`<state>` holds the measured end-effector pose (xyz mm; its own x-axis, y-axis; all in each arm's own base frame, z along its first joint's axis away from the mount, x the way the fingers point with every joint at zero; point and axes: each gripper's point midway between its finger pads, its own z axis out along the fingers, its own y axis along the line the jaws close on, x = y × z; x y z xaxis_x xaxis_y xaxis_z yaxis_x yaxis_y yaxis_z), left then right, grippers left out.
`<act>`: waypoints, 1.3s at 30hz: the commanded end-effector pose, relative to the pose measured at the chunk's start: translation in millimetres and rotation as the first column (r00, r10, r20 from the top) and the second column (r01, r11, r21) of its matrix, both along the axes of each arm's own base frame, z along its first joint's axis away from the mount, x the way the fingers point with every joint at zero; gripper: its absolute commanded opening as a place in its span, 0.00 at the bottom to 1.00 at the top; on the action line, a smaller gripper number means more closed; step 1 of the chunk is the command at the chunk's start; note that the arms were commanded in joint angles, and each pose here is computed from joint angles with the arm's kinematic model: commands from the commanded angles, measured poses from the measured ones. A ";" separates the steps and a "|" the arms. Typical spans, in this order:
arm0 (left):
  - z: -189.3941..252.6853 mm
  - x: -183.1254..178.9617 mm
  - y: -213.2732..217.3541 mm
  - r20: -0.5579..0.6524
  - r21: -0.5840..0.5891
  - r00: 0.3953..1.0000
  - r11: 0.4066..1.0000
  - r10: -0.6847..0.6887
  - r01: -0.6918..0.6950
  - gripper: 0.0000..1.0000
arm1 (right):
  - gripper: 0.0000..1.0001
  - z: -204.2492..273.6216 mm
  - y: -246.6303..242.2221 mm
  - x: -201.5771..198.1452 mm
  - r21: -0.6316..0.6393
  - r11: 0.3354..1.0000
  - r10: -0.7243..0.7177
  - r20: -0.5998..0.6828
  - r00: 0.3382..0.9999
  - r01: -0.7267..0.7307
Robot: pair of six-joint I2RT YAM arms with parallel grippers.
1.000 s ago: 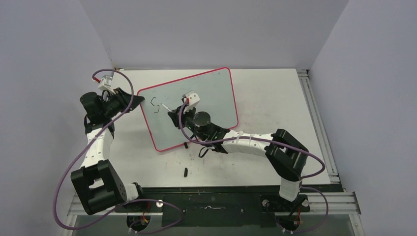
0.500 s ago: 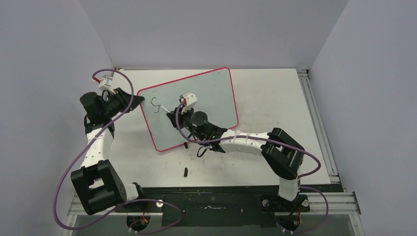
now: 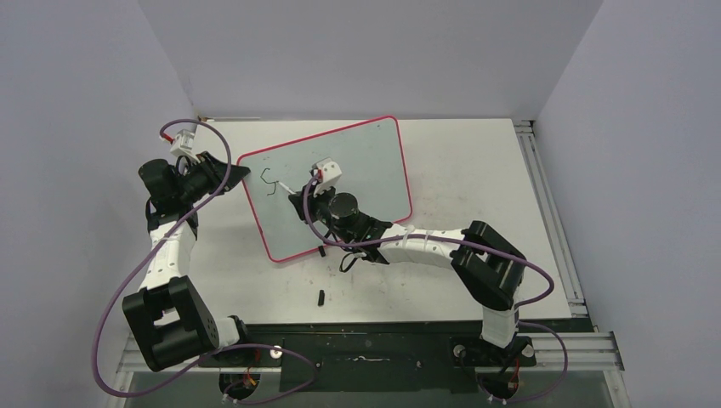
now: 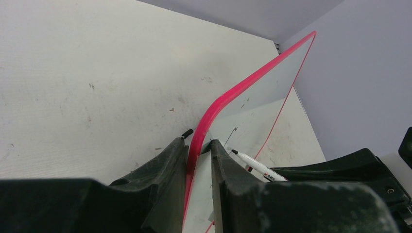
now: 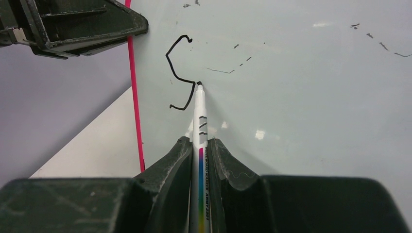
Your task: Write a sentence on the whiteboard
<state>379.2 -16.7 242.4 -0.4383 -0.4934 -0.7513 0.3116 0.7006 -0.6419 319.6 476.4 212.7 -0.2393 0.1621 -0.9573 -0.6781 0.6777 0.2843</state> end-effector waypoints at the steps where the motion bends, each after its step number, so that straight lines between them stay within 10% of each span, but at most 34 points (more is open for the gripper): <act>1: 8.5 -0.3 0.1 0.034 0.022 0.999 1.000 -0.002 0.001 0.20 | 0.05 8.8 -12.1 15.2 0.033 0.996 -0.089 0.004 0.996 0.089; 39: 7.2 -1.1 0.4 0.033 0.032 0.999 1.000 0.000 -0.001 0.20 | 0.05 60.5 -8.2 3.6 0.065 0.997 -0.041 0.100 0.994 0.034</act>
